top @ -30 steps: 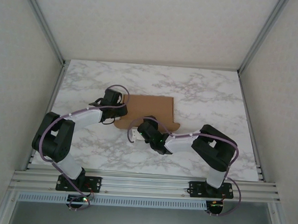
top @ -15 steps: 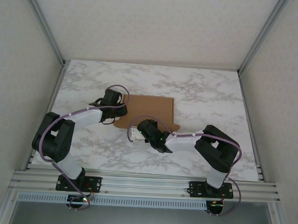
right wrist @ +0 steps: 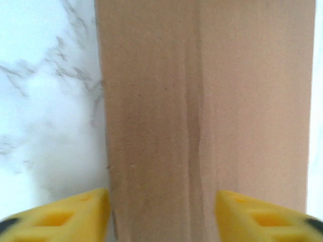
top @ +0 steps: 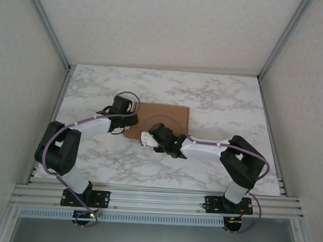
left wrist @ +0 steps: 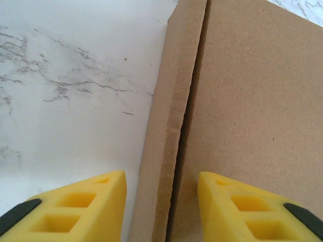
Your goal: Fold the paper box
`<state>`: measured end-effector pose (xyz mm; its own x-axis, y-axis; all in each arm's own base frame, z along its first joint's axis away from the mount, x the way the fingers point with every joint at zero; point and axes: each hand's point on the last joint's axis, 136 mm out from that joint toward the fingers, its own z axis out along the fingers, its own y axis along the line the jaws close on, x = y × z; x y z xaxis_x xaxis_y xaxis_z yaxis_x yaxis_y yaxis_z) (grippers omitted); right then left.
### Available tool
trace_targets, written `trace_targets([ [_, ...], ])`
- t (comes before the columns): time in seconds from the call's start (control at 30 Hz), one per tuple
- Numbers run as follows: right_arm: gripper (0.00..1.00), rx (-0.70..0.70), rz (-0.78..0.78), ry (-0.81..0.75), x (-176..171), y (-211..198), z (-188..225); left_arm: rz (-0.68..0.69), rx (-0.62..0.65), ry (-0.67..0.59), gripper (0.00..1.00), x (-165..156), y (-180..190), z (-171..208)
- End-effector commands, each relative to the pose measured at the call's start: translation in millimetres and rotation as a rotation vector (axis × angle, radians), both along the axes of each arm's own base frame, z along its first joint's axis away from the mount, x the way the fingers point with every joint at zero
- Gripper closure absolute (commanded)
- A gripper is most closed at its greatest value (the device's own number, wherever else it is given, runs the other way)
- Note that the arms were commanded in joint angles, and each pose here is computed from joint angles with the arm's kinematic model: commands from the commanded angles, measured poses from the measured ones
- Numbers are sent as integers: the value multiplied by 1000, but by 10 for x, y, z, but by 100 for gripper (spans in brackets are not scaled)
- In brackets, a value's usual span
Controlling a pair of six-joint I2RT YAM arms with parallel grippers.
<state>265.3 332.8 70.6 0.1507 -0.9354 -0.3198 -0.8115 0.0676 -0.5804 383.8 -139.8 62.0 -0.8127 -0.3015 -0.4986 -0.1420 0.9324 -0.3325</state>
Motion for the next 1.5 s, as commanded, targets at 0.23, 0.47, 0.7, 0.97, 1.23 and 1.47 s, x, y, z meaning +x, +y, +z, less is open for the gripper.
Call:
trace_targets([
  [0.23,31,640,-370,313,-156,-395,1179,-16,29,50,58,-117,30,-116],
  [0.47,45,714,-1075,419,262,-1472,1012,-17,22,55,58,-114,17,-138],
  [0.7,31,862,-1300,922,315,-1444,595,-16,28,54,58,-104,27,-134],
  [0.97,28,772,-1421,1021,310,-1465,170,-18,30,52,58,-111,32,-110],
  [1.23,26,835,-1406,1201,269,-1231,13,-17,19,57,58,-120,19,-126],
  [1.47,26,900,-1401,1355,184,-1068,-55,-14,11,58,58,-130,15,-130],
])
